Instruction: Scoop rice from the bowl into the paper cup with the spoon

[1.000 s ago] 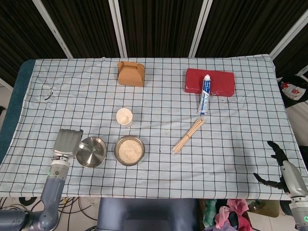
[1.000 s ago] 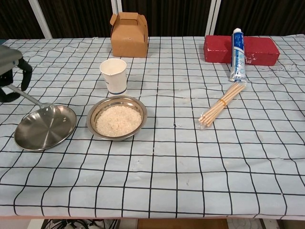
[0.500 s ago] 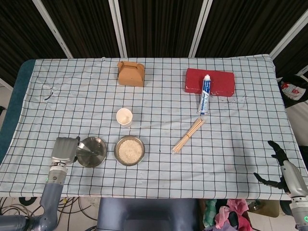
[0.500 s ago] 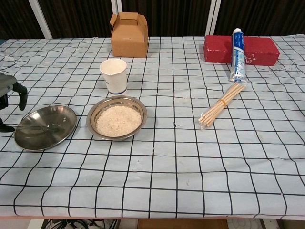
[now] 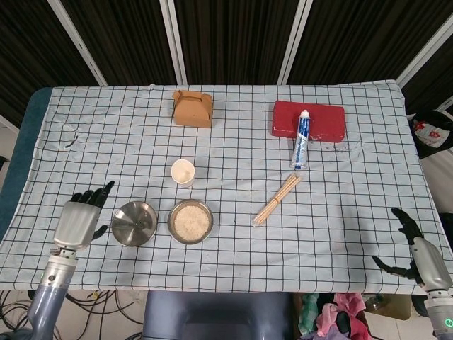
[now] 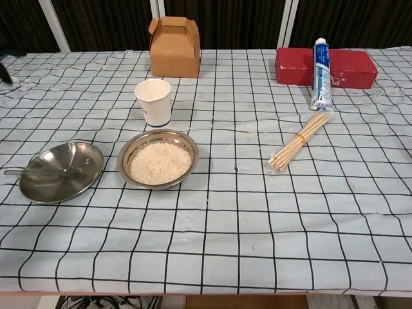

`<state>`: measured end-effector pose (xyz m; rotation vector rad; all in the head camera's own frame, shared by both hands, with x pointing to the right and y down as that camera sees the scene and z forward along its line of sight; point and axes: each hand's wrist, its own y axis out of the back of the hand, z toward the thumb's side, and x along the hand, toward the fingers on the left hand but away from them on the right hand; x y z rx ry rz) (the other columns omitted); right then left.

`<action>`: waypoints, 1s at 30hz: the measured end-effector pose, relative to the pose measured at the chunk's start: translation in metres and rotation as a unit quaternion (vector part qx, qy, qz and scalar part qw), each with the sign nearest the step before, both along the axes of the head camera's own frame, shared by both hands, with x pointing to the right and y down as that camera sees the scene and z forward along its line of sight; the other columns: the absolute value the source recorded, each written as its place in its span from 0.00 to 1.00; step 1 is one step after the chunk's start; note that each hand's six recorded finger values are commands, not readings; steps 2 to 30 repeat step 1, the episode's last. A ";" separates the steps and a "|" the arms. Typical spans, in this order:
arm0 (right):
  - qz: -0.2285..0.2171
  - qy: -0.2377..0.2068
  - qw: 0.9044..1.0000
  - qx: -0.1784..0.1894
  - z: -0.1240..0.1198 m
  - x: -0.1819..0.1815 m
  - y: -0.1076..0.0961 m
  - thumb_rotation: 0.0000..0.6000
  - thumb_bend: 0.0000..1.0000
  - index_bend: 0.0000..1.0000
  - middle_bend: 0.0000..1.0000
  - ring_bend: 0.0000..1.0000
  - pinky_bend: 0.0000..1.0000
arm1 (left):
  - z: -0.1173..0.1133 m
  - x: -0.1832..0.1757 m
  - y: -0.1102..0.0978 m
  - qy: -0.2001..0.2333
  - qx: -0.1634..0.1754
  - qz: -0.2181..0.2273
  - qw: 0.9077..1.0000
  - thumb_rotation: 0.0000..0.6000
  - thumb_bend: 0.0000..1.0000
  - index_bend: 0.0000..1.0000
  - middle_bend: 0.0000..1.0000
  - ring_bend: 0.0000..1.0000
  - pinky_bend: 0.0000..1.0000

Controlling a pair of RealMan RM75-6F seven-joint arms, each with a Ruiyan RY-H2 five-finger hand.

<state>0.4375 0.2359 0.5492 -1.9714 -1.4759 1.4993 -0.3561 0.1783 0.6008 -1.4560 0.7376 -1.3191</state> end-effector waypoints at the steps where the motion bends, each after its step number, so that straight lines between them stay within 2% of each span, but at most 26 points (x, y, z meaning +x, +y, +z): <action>1: -0.001 0.002 1.000 0.000 0.000 0.000 0.000 1.00 0.17 0.00 0.00 0.00 0.18 | -0.006 -0.007 0.005 0.007 0.012 0.005 1.000 1.00 0.07 0.00 0.00 0.00 0.00; 30: -0.001 0.002 1.000 0.000 0.000 0.000 0.000 1.00 0.17 0.00 0.00 0.00 0.18 | -0.006 -0.007 0.005 0.007 0.012 0.005 1.000 1.00 0.07 0.00 0.00 0.00 0.00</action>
